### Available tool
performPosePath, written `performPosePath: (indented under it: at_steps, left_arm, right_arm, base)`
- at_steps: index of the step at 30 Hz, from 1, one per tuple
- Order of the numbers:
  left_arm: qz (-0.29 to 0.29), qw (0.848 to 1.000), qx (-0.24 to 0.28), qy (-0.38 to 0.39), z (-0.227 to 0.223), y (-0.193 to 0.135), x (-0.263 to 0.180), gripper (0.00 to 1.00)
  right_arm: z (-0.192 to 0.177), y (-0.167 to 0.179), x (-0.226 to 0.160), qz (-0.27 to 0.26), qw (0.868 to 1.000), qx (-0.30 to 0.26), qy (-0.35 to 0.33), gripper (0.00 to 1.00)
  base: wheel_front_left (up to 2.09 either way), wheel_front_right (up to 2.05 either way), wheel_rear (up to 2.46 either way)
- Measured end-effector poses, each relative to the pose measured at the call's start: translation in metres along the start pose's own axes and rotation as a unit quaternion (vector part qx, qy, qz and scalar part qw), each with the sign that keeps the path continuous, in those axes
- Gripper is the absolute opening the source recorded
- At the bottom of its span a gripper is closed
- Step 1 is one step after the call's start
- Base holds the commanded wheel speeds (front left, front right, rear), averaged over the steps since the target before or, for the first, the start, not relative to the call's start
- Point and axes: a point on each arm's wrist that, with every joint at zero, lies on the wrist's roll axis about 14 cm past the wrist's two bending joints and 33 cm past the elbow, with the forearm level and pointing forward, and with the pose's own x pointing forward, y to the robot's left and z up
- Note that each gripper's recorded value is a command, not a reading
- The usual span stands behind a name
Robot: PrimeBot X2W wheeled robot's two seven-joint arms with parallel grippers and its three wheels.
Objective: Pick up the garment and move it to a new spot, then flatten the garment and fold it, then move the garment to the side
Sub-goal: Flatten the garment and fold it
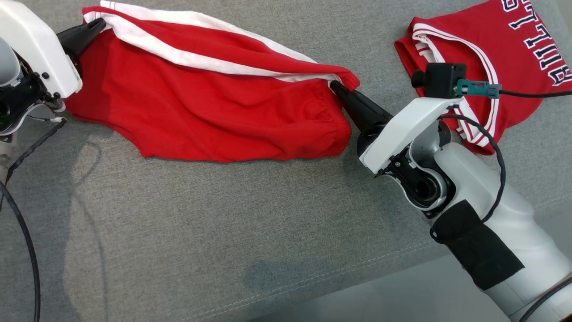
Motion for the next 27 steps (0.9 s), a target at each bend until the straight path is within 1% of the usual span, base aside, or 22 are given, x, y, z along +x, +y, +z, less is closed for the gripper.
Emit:
performPosePath:
  at_steps: [1,2,3,4,5,7,10,12,14,16,17,20,23,24,27]
  left_arm:
    - [-0.001,1.000,0.004,-0.003,0.000,0.000,0.003,0.00]
    - [0.000,1.000,0.010,-0.004,0.000,0.000,0.005,0.00]
    - [0.003,1.000,0.012,-0.004,0.000,0.002,0.007,0.01]
    - [0.005,1.000,0.013,-0.009,0.002,0.004,0.009,0.35]
    - [0.006,1.000,0.012,-0.021,0.005,0.005,0.009,1.00]
    - [0.008,0.999,0.018,-0.034,0.010,0.006,0.010,1.00]
    - [0.012,0.996,0.053,-0.072,0.024,0.006,0.004,1.00]
    - [0.026,0.991,0.084,-0.102,0.033,0.011,-0.004,1.00]
    - [0.044,0.983,0.119,-0.132,0.043,0.017,-0.014,1.00]
    - [0.054,0.975,0.138,-0.165,0.053,0.018,-0.025,1.00]
    - [0.054,0.975,0.138,-0.165,0.053,0.018,-0.025,1.00]
    - [0.062,0.963,0.159,-0.210,0.059,0.011,-0.041,1.00]
    - [0.072,0.957,0.161,-0.232,0.043,0.009,-0.054,1.00]
    - [0.077,0.955,0.160,-0.239,0.036,0.009,-0.059,1.00]
    - [0.096,0.947,0.158,-0.262,0.021,0.008,-0.078,1.00]
  right_arm:
    - [0.001,-0.001,0.002,-0.002,1.000,0.004,-0.003,0.46]
    - [0.000,-0.002,0.003,-0.002,1.000,0.005,-0.003,0.84]
    - [0.000,-0.002,0.004,-0.002,1.000,0.005,-0.003,1.00]
    - [0.001,-0.001,0.006,0.000,1.000,0.007,-0.007,1.00]
    - [0.002,-0.001,0.007,0.001,1.000,0.008,-0.010,1.00]
    - [0.006,0.001,0.009,0.005,1.000,0.005,-0.025,1.00]
    - [0.011,-0.003,0.008,0.004,0.999,-0.007,-0.050,1.00]
    - [0.015,-0.007,0.006,0.003,0.998,-0.016,-0.067,1.00]
    - [0.019,-0.011,0.003,0.002,0.996,-0.042,-0.077,1.00]
    - [0.020,-0.016,-0.002,-0.005,0.995,-0.053,-0.085,1.00]
    - [0.020,-0.016,-0.002,-0.005,0.995,-0.053,-0.085,1.00]
    - [0.024,-0.024,-0.012,-0.019,0.992,-0.066,-0.106,1.00]
    - [0.034,-0.025,-0.024,-0.026,0.985,-0.101,-0.137,1.00]
    - [0.036,-0.024,-0.028,-0.030,0.983,-0.105,-0.149,1.00]
    - [0.024,-0.019,-0.041,-0.038,0.979,-0.123,-0.160,1.00]
  base:
    - [0.00,0.00,0.00]
    - [0.00,0.00,0.00]
    - [0.00,0.00,0.00]
    - [0.00,0.00,0.00]
    - [0.00,0.00,0.00]
    - [0.00,0.00,0.00]
    - [0.00,0.00,0.00]
    - [0.00,0.00,0.00]
    - [0.00,0.00,0.00]
    - [0.00,0.00,0.00]
    - [0.00,0.00,0.00]
    - [0.00,0.00,0.00]
    - [0.00,0.00,0.00]
    - [0.00,0.00,0.00]
    - [0.00,0.00,0.00]
